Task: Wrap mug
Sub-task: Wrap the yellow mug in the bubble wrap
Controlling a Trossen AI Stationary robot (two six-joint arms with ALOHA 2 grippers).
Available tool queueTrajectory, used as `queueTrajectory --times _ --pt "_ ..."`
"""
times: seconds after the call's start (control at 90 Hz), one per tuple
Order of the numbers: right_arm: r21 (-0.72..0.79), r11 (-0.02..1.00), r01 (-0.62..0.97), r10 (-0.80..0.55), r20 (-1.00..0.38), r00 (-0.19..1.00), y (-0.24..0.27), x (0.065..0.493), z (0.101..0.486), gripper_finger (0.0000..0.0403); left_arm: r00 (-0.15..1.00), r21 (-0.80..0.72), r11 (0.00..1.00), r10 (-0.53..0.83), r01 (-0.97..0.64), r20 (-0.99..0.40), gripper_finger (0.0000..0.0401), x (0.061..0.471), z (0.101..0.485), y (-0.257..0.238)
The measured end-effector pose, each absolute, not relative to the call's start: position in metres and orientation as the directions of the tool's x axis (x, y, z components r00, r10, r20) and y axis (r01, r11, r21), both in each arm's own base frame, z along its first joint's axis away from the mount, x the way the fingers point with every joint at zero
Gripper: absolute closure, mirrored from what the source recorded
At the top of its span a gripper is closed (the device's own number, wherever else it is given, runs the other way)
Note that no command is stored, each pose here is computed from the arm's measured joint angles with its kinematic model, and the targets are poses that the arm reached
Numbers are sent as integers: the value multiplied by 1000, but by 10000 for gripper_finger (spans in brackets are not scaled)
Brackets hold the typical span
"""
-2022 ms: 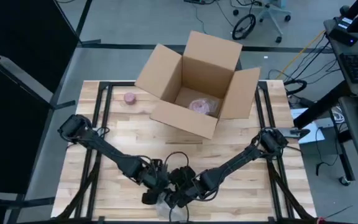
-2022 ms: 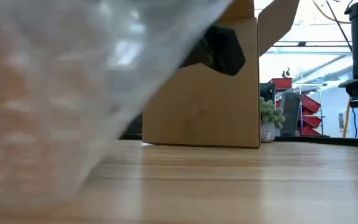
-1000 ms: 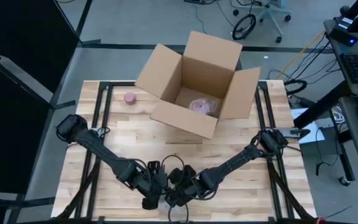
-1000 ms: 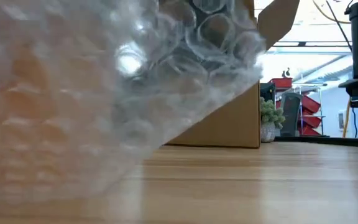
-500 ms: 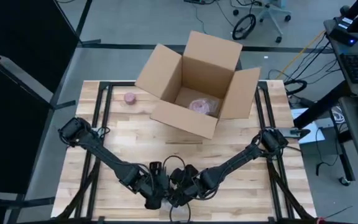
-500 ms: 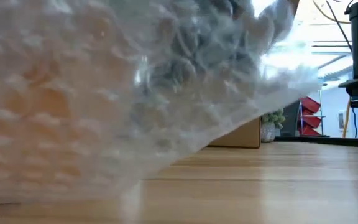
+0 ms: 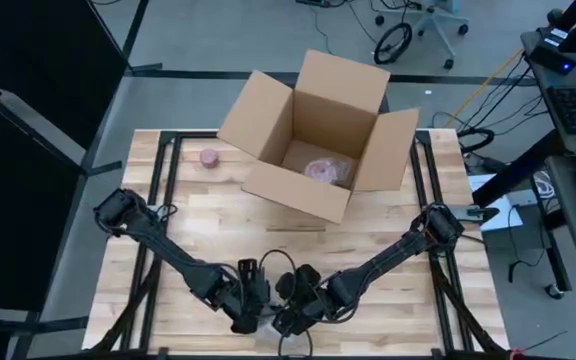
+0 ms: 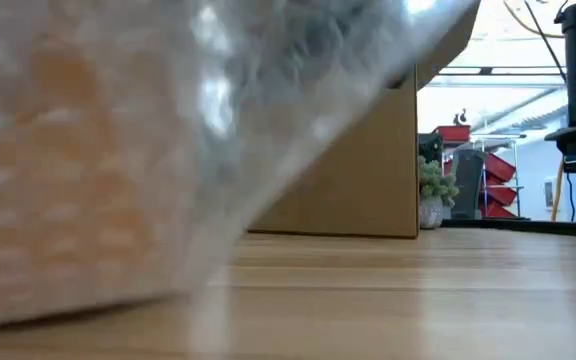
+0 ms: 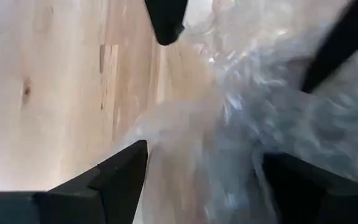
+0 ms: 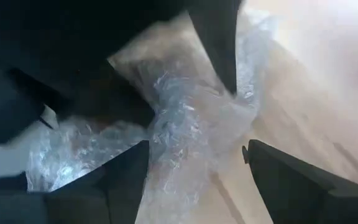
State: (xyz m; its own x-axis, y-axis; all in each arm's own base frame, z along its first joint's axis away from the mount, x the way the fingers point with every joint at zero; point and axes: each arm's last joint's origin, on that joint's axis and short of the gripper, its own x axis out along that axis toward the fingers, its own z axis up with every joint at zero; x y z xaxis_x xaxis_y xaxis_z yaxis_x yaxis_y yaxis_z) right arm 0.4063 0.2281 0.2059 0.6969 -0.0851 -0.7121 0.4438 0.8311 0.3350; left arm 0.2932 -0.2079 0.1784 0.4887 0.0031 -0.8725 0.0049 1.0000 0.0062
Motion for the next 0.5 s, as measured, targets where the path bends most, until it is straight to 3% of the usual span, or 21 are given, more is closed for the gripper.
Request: queueTrajectory --times 0.5 --pt "325 846 422 -112 -666 737 231 412 201 148 483 -18 999 -35 39 -875 138 294 175 -208"
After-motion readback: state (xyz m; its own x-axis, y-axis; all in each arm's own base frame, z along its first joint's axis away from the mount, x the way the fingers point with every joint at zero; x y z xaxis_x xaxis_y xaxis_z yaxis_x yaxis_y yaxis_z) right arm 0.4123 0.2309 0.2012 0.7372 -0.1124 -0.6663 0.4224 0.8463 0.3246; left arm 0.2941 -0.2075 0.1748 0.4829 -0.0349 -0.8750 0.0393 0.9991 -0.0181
